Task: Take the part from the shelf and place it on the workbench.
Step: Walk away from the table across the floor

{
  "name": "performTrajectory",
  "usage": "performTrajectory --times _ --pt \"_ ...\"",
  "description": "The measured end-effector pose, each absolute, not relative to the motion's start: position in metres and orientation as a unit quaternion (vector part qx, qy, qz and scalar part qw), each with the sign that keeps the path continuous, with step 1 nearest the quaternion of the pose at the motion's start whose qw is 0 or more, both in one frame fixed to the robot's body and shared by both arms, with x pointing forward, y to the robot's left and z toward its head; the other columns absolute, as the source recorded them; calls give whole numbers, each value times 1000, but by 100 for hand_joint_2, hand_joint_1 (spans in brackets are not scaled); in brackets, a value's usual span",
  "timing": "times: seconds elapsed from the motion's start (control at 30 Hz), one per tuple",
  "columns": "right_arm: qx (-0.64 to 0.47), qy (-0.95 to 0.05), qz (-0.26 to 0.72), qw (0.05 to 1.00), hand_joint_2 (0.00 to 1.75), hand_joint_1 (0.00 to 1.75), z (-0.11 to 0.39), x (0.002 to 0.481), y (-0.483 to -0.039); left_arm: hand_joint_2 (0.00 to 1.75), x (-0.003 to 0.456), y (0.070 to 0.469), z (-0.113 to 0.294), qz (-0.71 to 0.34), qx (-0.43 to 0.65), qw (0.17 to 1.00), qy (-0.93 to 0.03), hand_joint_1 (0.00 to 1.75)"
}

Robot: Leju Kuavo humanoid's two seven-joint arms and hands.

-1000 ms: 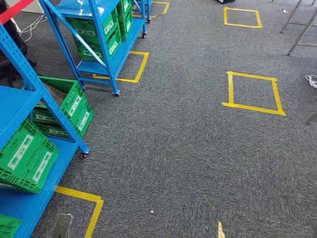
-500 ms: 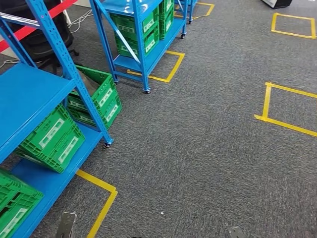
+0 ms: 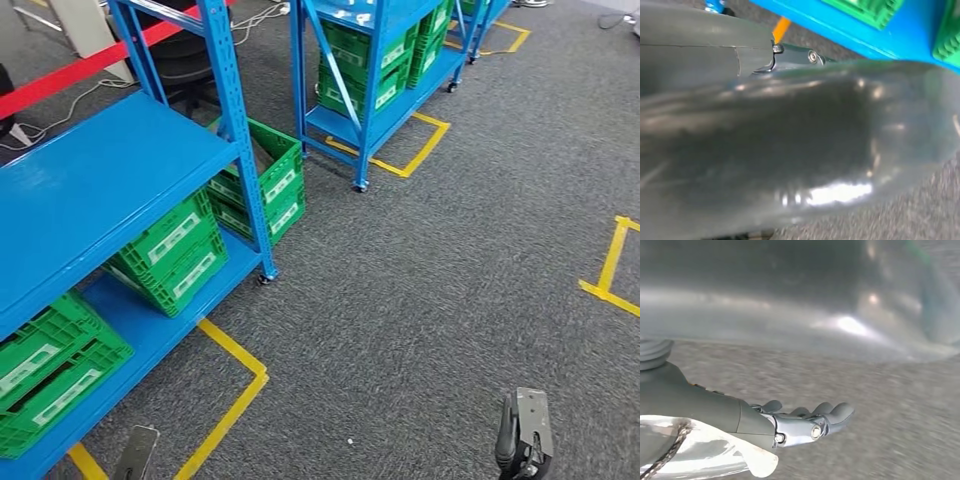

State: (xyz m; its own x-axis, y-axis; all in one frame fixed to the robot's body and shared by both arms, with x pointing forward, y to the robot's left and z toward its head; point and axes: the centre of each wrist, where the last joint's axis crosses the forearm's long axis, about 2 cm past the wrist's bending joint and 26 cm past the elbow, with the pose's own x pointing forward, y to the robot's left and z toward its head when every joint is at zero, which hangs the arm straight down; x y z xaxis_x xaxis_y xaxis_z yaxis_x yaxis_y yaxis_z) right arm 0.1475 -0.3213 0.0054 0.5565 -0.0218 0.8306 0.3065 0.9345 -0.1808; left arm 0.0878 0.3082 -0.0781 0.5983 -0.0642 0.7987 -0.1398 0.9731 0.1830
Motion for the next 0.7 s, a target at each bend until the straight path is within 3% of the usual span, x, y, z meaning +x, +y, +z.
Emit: performTrajectory --times 0.33,0.7 --pt "-168 -556 -123 805 0 0 24 158 -324 0 84 304 -73 24 111 885 -452 0" --pt "-133 -481 -145 854 0 0 -3 66 -329 0 77 302 -69 63 115 883 -451 0"
